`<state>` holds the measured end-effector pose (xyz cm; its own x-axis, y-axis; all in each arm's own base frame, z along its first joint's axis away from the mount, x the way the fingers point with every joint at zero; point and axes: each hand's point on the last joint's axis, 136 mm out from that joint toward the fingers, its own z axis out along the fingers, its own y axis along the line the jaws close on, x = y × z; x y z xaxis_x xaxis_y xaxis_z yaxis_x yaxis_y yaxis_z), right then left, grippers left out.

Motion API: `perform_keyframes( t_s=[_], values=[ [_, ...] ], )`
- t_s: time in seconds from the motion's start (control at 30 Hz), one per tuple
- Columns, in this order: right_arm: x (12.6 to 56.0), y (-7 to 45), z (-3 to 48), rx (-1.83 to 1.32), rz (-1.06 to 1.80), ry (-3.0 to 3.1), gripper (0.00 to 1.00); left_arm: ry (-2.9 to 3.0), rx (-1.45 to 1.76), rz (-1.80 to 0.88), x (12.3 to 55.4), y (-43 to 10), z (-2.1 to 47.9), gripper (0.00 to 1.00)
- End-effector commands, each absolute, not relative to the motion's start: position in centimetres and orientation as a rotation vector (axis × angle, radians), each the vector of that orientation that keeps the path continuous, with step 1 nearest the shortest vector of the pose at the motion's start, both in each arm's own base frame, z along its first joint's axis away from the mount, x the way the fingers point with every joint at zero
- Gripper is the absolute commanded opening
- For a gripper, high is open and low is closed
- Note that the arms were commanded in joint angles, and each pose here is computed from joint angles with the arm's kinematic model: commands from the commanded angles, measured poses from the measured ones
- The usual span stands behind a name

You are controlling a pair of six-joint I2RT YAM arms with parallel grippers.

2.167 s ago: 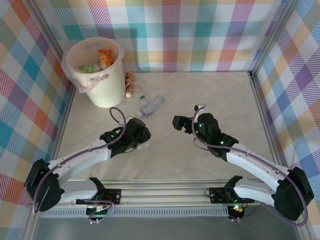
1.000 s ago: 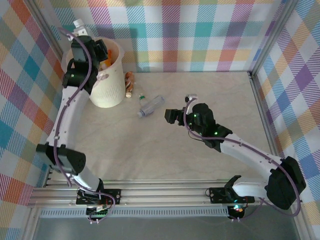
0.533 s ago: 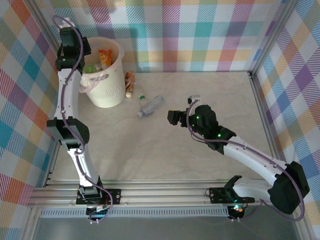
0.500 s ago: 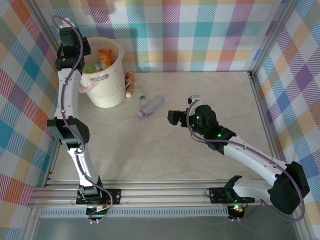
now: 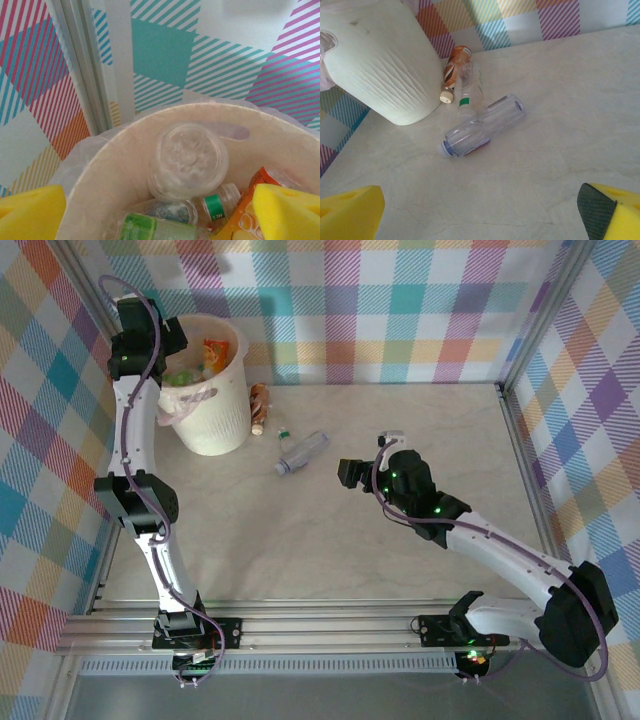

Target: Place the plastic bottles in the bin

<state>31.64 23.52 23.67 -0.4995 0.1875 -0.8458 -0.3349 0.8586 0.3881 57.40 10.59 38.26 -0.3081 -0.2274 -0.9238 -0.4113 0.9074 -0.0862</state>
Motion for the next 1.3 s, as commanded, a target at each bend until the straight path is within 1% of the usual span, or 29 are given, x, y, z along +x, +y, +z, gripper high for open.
perform_keyframes(
  t_s=[0.0,0.2,0.5,0.7,0.83,0.97,1.1,1.27],
  values=[
    [32.0,23.4,23.3,-0.079,0.618,2.005,1.0,1.817,-0.493,0.098,55.0,9.9,43.1,1.0],
    [31.9,23.4,23.0,-0.065,0.625,2.021,1.0,1.829,-0.504,-0.048,54.8,8.2,43.2,1.0],
    [31.8,24.1,22.1,-0.08,0.645,2.071,1.0,1.866,-0.498,-0.391,53.5,3.8,43.1,1.0],
    [32.9,24.4,20.4,0.045,0.653,2.135,1.0,1.811,-0.394,-0.663,50.5,-0.3,44.5,1.0],
    [34.0,25.8,19.2,0.084,0.662,2.205,1.0,1.761,-0.308,-0.872,47.6,-3.3,44.8,1.0],
    [35.9,27.2,18.2,0.175,0.691,2.229,1.0,1.756,-0.23,-1.018,44.7,-6.6,42.5,1.0],
    [38.4,28.4,16.9,0.319,0.752,2.254,1.0,1.841,-0.177,-0.997,41.7,-9.5,38.9,1.0],
    [41.7,29.3,14.3,0.521,0.63,2.353,1.0,1.891,-0.193,-0.977,38.4,-10.9,35.7,1.0]
  ],
)
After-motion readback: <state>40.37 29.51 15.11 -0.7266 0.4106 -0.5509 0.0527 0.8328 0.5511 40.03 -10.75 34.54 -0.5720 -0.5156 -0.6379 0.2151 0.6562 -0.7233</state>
